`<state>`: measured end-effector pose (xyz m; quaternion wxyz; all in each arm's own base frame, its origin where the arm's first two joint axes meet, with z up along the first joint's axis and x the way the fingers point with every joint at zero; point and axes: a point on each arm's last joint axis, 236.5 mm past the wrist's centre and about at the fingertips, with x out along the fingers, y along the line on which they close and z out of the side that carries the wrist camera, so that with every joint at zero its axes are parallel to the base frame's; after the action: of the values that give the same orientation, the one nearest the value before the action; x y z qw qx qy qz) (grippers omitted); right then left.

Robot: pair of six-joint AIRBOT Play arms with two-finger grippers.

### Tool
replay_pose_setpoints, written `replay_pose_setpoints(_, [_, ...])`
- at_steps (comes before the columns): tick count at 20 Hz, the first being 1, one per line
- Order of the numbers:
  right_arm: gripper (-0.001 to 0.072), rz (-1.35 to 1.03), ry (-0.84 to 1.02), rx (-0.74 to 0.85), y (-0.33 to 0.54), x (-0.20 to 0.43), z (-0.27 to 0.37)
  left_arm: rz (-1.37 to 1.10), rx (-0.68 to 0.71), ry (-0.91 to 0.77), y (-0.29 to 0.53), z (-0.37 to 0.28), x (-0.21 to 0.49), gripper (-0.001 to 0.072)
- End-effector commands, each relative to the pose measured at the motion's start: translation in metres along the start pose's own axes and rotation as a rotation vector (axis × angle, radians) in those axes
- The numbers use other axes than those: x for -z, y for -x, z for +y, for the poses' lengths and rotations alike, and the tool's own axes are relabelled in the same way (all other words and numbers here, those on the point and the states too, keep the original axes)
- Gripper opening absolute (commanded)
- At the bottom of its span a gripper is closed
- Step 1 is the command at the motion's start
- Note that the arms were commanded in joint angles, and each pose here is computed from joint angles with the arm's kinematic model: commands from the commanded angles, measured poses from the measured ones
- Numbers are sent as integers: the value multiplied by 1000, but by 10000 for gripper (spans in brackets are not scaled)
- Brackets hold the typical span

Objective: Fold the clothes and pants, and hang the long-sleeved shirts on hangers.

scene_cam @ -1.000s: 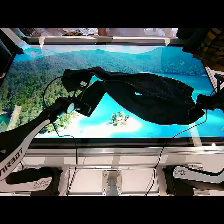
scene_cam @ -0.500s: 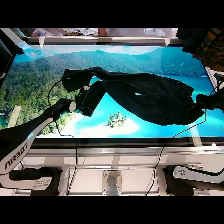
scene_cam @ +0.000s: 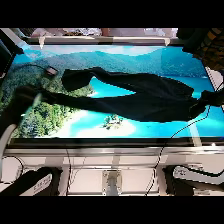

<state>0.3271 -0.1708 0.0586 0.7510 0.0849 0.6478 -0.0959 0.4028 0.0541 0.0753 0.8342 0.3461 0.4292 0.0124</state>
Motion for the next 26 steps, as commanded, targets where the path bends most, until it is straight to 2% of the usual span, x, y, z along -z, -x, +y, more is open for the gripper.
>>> replay_pose_setpoints(1, [24, -34, 0, -1, 25, -7, 1, -22, -243, -91, 59, 94, 28, 29])
replay_pose_setpoints(4, [23, -57, -30, 63, 38, -11, -15, -3, -296, -104, 74, 116, 45, 30])
replay_pose_setpoints(7, [24, -27, -38, 62, 35, -4, -17, 31, -252, -68, 65, 107, 58, 30])
replay_pose_setpoints(12, [24, 77, -39, 40, 8, 20, -13, 276, -52, -79, 28, 50, 122, 30])
replay_pose_setpoints(18, [25, 336, -68, -6, -68, 99, -9, 460, 255, 15, 5, -34, 211, 30])
replay_pose_setpoints(22, [25, 461, -168, -28, -91, 152, -26, 539, 317, 5, 4, -58, 248, 32])
replay_pose_setpoints(23, [102, 476, -197, -35, -91, 159, -30, 547, 322, 11, 4, -59, 252, 80])
replay_pose_setpoints(24, [353, 486, -225, -41, -89, 164, -34, 548, 321, 15, 4, -59, 252, 207])
replay_pose_setpoints(25, [495, 492, -241, -44, -88, 167, -37, 547, 324, 4, 4, -59, 252, 341])
replay_pose_setpoints(26, [497, 488, -250, -43, -88, 168, -39, 544, 322, 3, 4, -58, 252, 431])
